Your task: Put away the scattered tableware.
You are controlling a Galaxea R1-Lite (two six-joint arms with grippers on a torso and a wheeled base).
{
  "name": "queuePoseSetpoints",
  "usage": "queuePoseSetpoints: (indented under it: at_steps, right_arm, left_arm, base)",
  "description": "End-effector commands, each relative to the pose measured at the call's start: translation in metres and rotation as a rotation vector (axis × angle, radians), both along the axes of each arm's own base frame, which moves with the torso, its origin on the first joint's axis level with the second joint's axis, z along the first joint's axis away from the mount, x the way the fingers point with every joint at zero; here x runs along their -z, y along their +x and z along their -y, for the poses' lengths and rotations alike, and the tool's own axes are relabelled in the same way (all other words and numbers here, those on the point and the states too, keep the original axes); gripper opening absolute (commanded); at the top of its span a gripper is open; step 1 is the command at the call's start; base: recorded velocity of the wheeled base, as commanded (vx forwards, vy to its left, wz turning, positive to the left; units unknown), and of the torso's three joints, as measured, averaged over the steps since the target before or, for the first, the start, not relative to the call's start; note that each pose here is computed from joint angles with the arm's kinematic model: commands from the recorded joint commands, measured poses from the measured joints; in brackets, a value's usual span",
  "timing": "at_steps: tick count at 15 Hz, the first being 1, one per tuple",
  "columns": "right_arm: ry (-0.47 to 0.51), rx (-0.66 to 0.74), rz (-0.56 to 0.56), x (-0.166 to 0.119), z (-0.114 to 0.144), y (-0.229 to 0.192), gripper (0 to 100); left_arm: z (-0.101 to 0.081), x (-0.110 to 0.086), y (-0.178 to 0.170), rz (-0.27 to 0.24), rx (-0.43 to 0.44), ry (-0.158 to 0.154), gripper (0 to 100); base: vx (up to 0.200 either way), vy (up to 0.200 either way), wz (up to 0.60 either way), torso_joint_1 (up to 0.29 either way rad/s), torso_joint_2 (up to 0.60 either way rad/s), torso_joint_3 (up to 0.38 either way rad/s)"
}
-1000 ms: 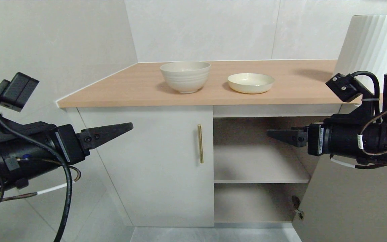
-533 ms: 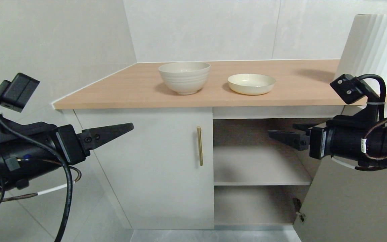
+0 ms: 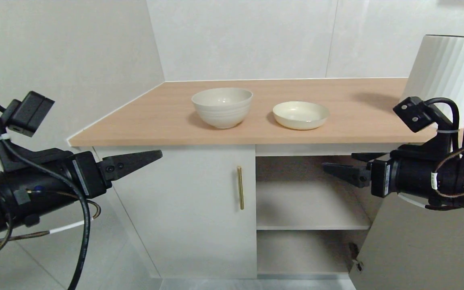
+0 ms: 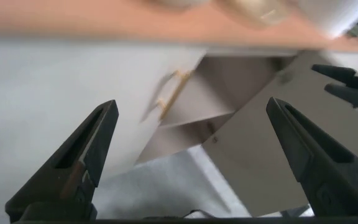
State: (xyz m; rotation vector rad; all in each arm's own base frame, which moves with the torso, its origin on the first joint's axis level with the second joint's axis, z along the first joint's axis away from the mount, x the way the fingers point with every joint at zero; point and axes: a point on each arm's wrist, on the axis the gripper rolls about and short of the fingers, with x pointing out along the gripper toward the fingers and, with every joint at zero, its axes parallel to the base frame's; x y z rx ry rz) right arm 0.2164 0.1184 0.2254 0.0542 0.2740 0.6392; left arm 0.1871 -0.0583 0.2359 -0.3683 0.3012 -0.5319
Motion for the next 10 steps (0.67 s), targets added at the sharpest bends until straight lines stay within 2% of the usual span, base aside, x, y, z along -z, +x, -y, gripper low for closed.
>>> queuePoseSetpoints:
  at_steps: [1, 10]
  right_arm:
    - [-0.001, -0.002, -0.002, 0.0005, -0.0004, 0.0002, 100]
    - [-0.027, -0.004, -0.007, 0.0057, -0.0020, 0.0048, 100]
  left_arm:
    - [0.0008, 0.0033, 0.0027, -0.015, 0.001, 0.004, 100]
    - [0.0039, 0.0129, 0.0107, -0.061, 0.041, 0.007, 100]
  base:
    - [0.000, 0.000, 0.00, 0.163, -0.53, -0.290]
    - [0.000, 0.000, 0.00, 0.183, -0.48, -0.284]
